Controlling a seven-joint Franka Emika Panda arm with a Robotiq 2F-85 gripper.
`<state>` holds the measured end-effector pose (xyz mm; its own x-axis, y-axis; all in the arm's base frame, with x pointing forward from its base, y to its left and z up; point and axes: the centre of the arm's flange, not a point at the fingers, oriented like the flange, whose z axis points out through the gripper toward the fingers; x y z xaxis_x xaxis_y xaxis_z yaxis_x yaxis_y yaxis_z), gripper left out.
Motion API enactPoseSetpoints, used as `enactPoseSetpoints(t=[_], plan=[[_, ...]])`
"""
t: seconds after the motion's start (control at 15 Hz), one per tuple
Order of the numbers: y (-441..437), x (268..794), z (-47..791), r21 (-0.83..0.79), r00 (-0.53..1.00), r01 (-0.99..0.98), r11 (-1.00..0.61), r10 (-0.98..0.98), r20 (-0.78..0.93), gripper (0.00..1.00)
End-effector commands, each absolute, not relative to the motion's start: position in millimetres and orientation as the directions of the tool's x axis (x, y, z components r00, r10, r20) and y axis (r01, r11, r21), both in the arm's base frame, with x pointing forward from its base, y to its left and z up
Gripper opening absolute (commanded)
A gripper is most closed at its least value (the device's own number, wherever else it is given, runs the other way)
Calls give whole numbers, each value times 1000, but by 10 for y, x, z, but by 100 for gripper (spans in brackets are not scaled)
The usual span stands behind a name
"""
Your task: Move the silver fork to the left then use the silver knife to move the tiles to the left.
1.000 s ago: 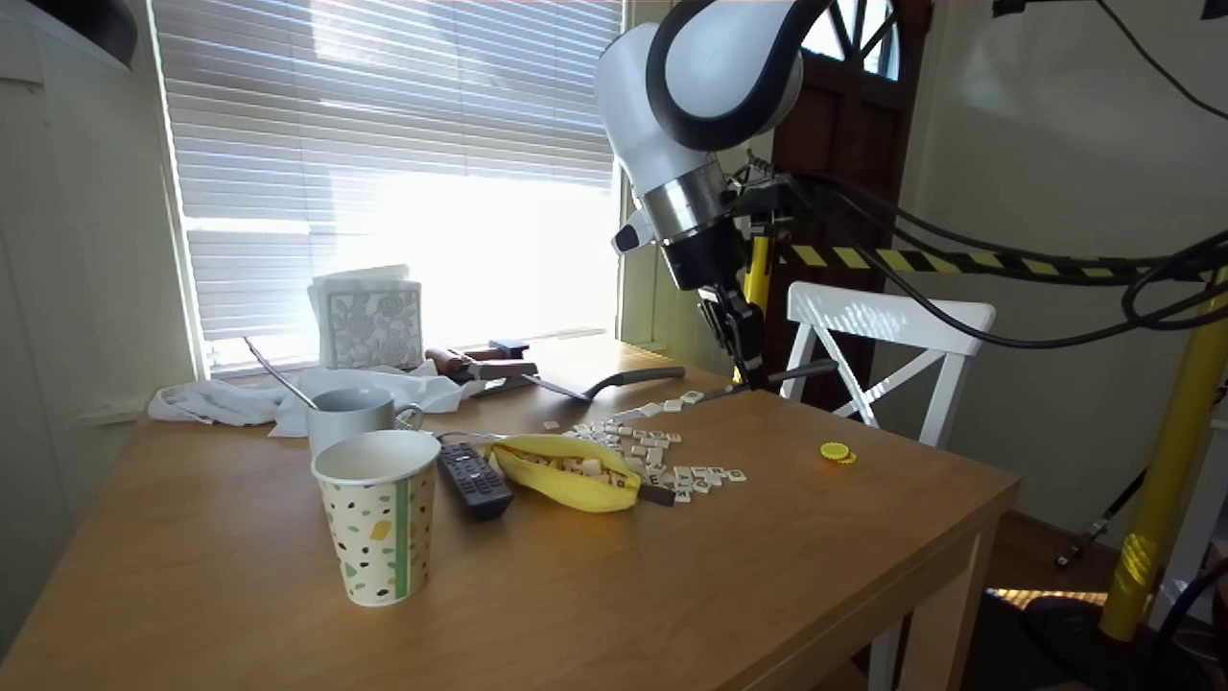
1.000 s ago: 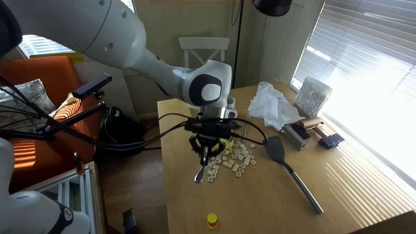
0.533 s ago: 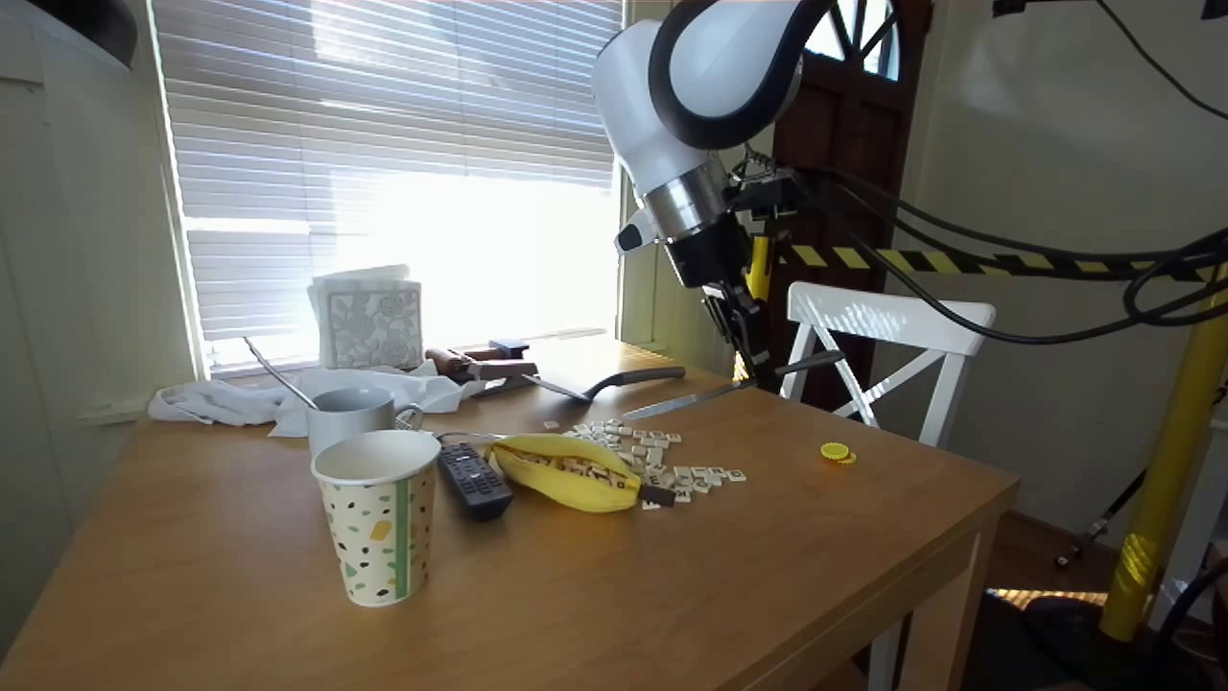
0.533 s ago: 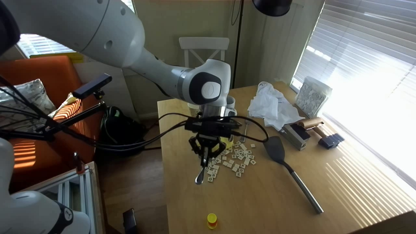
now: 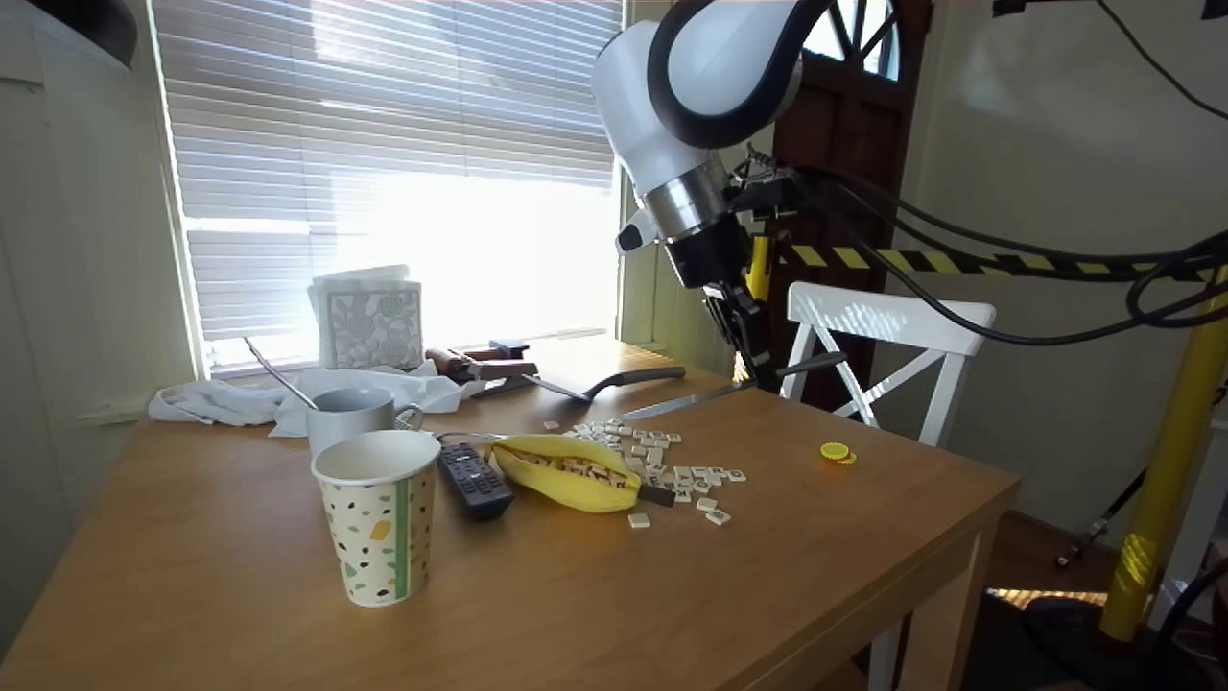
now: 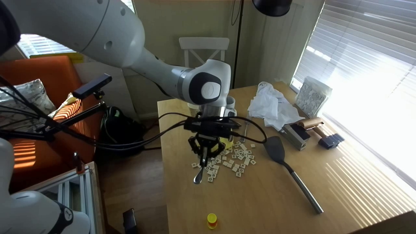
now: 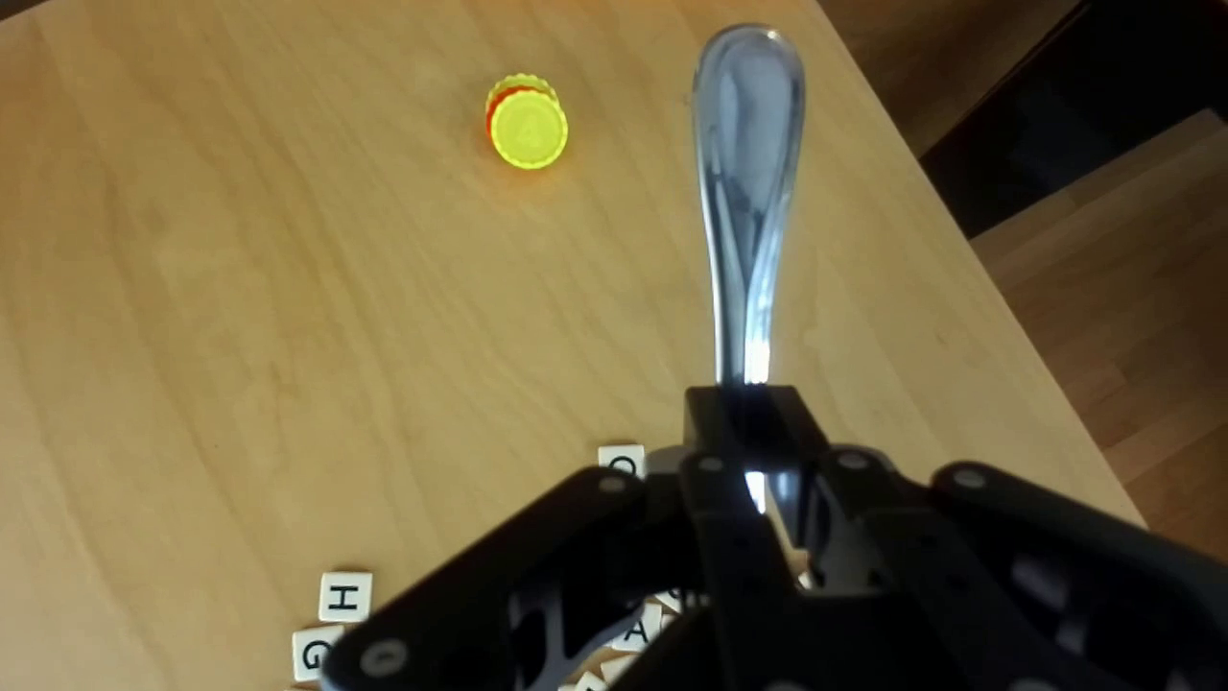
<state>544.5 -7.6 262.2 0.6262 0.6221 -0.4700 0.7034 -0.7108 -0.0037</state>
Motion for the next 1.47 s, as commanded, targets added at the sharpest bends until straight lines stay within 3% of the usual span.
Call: enactPoseSetpoints(t=[0.0, 0.67, 1.13, 1.4], plan=[[-261, 5571, 2656, -3, 756, 571, -821, 527, -389, 4], [-1790, 5675, 2449, 7, 980, 148, -989, 146, -134, 4], [-2079, 5716, 1935, -63, 985, -167, -984, -169, 34, 4], [-2090, 5774, 1806, -58, 969, -232, -971, -236, 77, 4]])
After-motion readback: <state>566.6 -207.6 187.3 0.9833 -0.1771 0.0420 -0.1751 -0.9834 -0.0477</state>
